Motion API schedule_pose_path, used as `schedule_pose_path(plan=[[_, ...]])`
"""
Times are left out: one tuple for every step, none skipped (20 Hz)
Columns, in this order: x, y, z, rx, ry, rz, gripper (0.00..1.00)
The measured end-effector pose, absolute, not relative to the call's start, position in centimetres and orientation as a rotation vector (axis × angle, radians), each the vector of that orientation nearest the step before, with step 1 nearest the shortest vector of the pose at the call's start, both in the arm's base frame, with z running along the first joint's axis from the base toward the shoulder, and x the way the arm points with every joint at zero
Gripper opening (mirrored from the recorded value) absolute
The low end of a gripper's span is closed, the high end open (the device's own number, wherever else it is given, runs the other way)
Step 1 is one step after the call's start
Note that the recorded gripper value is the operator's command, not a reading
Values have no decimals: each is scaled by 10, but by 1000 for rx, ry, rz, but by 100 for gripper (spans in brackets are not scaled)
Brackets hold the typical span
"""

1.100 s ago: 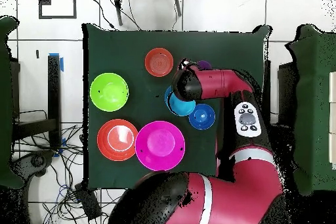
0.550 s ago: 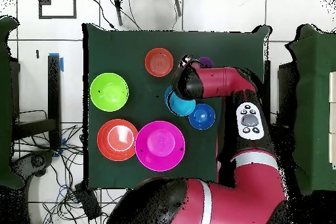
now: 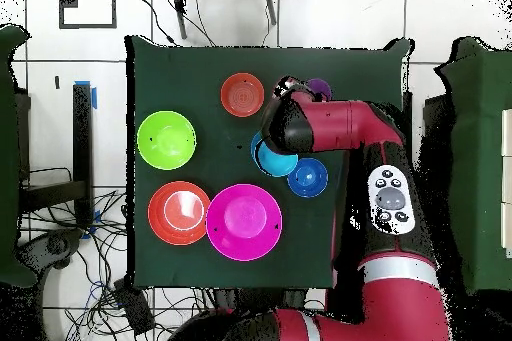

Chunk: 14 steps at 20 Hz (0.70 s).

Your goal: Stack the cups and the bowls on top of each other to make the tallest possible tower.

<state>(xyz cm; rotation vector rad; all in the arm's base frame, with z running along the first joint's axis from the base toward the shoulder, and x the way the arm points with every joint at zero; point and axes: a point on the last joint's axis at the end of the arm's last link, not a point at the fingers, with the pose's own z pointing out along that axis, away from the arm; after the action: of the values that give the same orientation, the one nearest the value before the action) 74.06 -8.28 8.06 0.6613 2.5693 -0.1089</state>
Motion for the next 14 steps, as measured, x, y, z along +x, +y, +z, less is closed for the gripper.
schedule_pose_path(plan=[[741,-83,86,659,2563,-110,0],[742,-84,90,658,2557,-111,0],[743,-84,94,656,2553,-112,0],[744,-84,97,655,2548,-112,0],[745,-85,100,654,2543,-113,0],[746,-85,102,654,2540,-113,0],[746,-85,102,655,2539,-112,0],[746,-85,103,657,2538,-110,0],[746,-84,103,658,2539,-110,0],[746,-84,102,658,2540,-109,0],[746,-84,102,658,2540,-108,0],[746,-84,102,659,2541,-108,0],[746,-84,101,659,2542,-108,0],[745,-83,101,659,2542,-108,0]])
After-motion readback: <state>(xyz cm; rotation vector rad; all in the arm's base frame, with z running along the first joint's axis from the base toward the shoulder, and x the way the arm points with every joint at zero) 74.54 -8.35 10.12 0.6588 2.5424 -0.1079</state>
